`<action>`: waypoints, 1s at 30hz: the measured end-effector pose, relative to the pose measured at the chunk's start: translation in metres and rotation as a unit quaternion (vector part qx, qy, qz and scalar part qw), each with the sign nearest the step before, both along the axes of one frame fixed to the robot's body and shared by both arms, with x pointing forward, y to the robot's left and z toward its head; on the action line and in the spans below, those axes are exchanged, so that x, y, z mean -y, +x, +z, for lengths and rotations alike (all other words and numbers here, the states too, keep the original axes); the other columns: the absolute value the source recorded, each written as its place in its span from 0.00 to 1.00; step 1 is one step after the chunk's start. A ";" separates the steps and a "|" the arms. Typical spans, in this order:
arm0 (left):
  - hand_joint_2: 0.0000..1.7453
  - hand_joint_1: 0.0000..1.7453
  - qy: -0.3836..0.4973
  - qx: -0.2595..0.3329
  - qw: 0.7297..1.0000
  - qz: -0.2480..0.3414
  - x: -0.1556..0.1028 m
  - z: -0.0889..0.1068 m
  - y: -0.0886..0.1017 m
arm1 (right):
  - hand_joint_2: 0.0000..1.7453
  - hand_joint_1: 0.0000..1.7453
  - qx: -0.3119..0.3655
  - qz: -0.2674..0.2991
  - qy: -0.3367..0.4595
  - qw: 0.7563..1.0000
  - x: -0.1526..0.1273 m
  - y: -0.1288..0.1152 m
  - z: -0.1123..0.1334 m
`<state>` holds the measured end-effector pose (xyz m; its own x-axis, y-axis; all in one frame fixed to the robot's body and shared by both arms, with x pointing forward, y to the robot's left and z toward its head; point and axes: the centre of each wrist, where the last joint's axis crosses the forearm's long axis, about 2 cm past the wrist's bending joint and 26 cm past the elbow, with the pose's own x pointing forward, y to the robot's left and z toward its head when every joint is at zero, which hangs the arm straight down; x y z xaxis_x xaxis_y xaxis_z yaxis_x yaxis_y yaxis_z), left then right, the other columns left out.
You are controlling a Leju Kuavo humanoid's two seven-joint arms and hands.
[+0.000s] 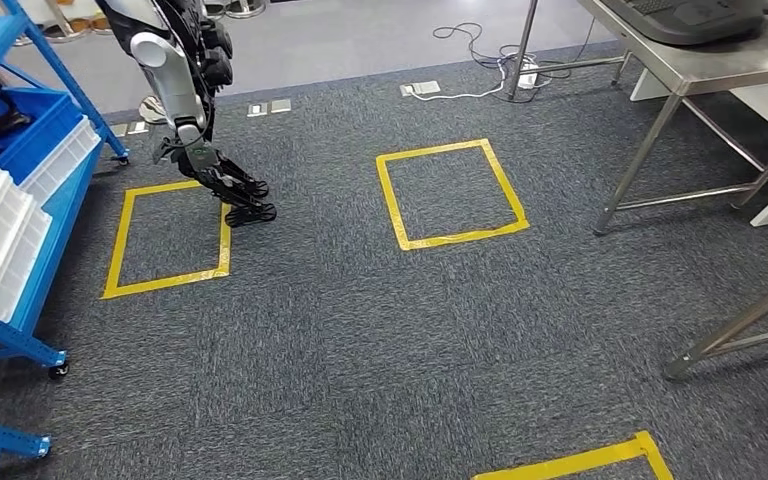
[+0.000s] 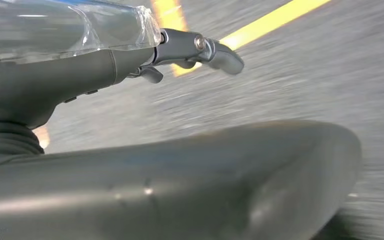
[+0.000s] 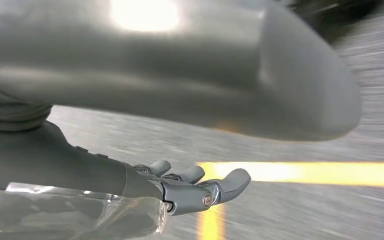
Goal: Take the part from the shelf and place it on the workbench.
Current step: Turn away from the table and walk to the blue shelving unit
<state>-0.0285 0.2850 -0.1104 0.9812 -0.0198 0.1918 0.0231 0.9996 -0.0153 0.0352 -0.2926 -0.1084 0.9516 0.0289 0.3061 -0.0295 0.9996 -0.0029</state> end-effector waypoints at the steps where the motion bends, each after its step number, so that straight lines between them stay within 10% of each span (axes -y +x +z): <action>1: 0.00 0.00 0.001 -0.027 1.000 0.000 0.000 0.000 -0.022 | 0.00 0.00 0.027 0.000 0.001 1.000 0.000 0.021 0.003; 5: 0.00 0.00 0.002 -0.105 0.995 -0.001 -0.002 0.005 -0.081 | 0.00 0.00 0.105 0.000 0.001 0.995 0.000 0.077 0.018; 8: 0.00 0.00 0.003 -0.106 0.994 -0.001 -0.002 0.004 -0.079 | 0.00 0.00 0.108 0.000 0.000 0.994 0.000 0.076 0.019; 18: 0.00 0.00 0.001 0.128 0.992 0.000 -0.001 0.013 0.118 | 0.00 0.00 -0.119 0.000 -0.002 0.993 0.002 -0.111 -0.001; 21: 0.00 0.00 0.000 0.171 0.985 0.000 -0.001 0.022 0.149 | 0.00 0.00 -0.167 0.000 -0.004 0.986 0.003 -0.148 0.003; 25: 0.00 0.00 0.000 0.148 0.989 0.001 -0.001 0.017 0.125 | 0.00 0.00 -0.148 0.000 -0.004 0.989 0.004 -0.126 -0.001; 30: 0.00 0.00 0.000 0.038 0.999 0.001 0.000 0.002 0.031 | 0.00 0.00 -0.037 0.000 -0.001 0.999 0.001 -0.030 -0.003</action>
<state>0.0024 0.2853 -0.1087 0.9636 -0.0186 0.2666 0.0232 0.9996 -0.0140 0.0054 -0.2935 -0.1116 0.9716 0.0294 0.2349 -0.0295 0.9996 -0.0029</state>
